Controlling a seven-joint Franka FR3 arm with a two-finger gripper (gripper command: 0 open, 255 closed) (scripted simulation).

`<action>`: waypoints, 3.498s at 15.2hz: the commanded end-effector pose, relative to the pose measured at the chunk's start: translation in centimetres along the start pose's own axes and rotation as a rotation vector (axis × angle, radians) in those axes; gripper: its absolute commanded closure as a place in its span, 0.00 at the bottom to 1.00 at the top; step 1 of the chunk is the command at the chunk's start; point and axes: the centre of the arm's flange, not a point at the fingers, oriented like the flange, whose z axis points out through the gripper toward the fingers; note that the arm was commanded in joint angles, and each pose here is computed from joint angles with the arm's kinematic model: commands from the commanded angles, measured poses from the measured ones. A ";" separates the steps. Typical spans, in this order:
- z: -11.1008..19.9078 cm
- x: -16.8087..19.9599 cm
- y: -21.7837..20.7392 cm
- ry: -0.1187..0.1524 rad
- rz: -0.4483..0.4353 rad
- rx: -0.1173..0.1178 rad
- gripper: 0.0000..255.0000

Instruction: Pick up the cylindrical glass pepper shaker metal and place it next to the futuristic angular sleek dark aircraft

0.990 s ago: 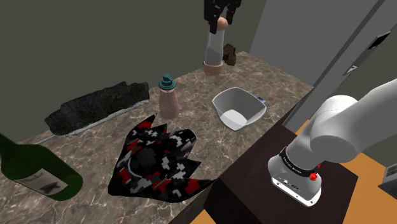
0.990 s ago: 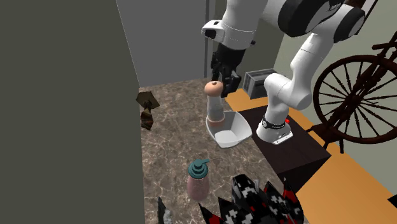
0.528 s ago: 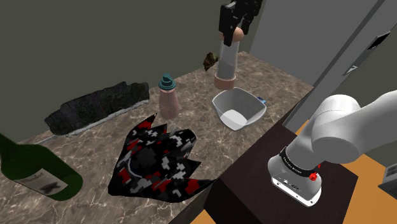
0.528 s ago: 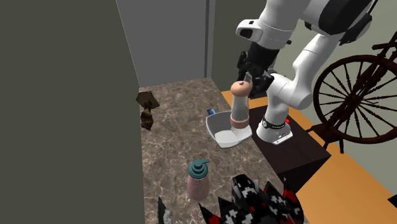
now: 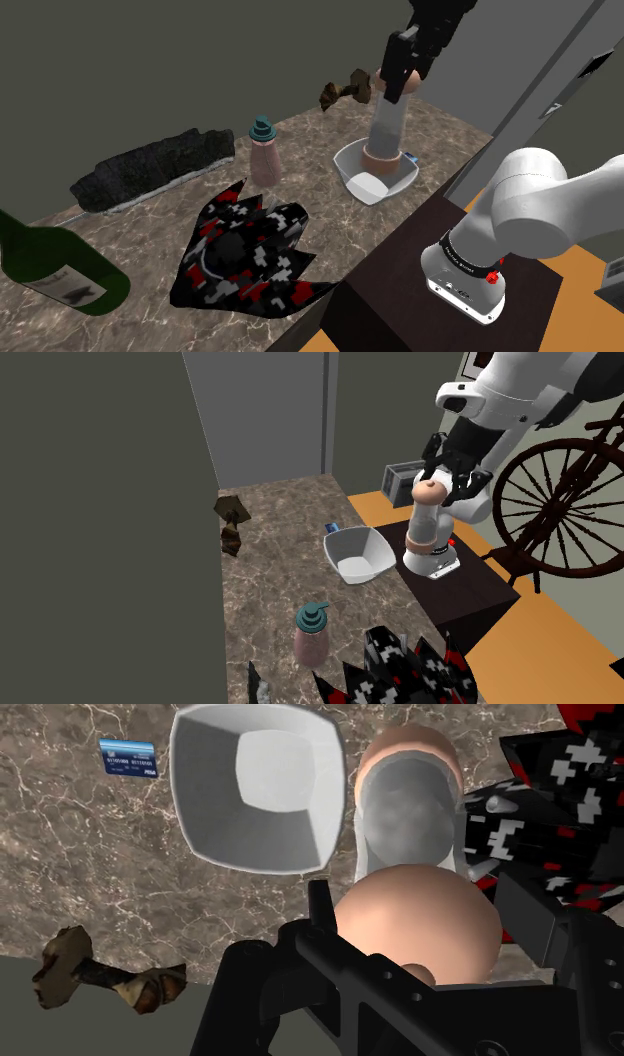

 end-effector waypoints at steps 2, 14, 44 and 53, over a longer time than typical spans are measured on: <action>1.0 -1.1 -0.5 -0.001 0.001 0.000 1.00; 7.2 -1.6 -1.7 -0.001 0.001 0.000 1.00; 22.7 -2.9 -4.7 -0.001 0.001 0.000 1.00; 24.6 -3.0 -5.1 -0.001 0.001 0.000 1.00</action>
